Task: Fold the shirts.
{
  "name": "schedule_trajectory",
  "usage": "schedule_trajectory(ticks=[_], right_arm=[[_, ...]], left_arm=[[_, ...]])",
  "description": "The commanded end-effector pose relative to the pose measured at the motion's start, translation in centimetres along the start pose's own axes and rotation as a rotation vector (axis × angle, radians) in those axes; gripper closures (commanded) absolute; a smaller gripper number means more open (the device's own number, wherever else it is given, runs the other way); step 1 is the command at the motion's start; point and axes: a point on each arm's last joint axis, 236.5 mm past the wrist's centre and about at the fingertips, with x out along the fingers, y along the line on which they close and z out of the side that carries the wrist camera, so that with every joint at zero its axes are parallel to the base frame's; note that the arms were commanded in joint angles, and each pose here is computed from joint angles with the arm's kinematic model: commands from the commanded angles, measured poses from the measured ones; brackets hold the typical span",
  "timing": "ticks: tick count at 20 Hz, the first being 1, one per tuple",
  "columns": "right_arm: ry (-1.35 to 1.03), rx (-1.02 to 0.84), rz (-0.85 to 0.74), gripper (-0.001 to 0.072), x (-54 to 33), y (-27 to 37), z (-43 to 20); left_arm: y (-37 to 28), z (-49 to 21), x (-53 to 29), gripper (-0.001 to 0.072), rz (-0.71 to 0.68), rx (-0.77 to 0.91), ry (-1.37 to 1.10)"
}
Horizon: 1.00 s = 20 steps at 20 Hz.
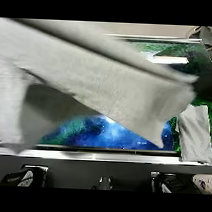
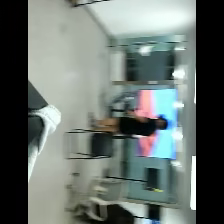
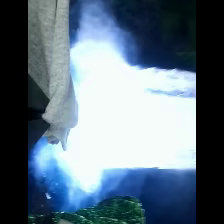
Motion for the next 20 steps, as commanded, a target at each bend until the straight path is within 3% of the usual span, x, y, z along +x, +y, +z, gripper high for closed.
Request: schedule_trajectory(ticks=[1, 6, 10, 11, 12, 13, 14, 16, 17, 19, 20], right_arm=[[0.348, -0.015, -0.05, 0.0685, 11.7, -0.5, -6.7], [0.292, 0.203, 0.129, 0.0685, 28.9, 4.3, -6.7], [0.165, 0.468, 0.244, 0.0685, 33.0, 6.9, -3.2], [0.178, 0.513, 0.26, 0.0656, 33.6, 7.3, -3.4], [0.193, 0.54, 0.272, 0.0488, 33.8, 7.7, -3.6], [0.208, 0.534, 0.275, 0.0241, 33.4, 7.6, -3.7], [0.242, 0.482, 0.274, 0.0065, 32.4, 7.0, -3.9], [0.346, 0.42, 0.222, 0.0038, 30.2, 2.5, -4.9], [0.413, 0.418, 0.212, 0.0045, 28.9, 0.0, -5.9], [0.612, 0.41, 0.197, 0.0125, 26.1, -3.8, -9.9], [0.673, 0.399, 0.196, 0.0131, 25.5, -4.5, -11.5]], left_arm=[[2.8, -14.9, 5.0, 0.0681, 0.024, -0.082, 0.384], [7.0, -37.7, 10.5, 0.0679, 0.11, -0.276, 0.727], [5.7, -47.7, 11.7, 0.0675, 0.093, -0.502, 0.936], [4.9, -49.4, 11.6, 0.0629, 0.081, -0.563, 0.984], [4.1, -50.8, 11.1, 0.0453, 0.067, -0.606, 1.037], [3.9, -51.6, 10.5, 0.0193, 0.056, -0.614, 1.089], [4.6, -51.9, 9.5, 0.0031, 0.057, -0.592, 1.141], [7.9, -51.4, 6.8, 0.0049, 0.1, -0.547, 1.232], [9.4, -51.3, 5.1, 0.0094, 0.127, -0.557, 1.283], [11.1, -52.3, 1.6, 0.0359, 0.171, -0.636, 1.369], [11.1, -53.3, 0.4, 0.0319, 0.184, -0.675, 1.394]])
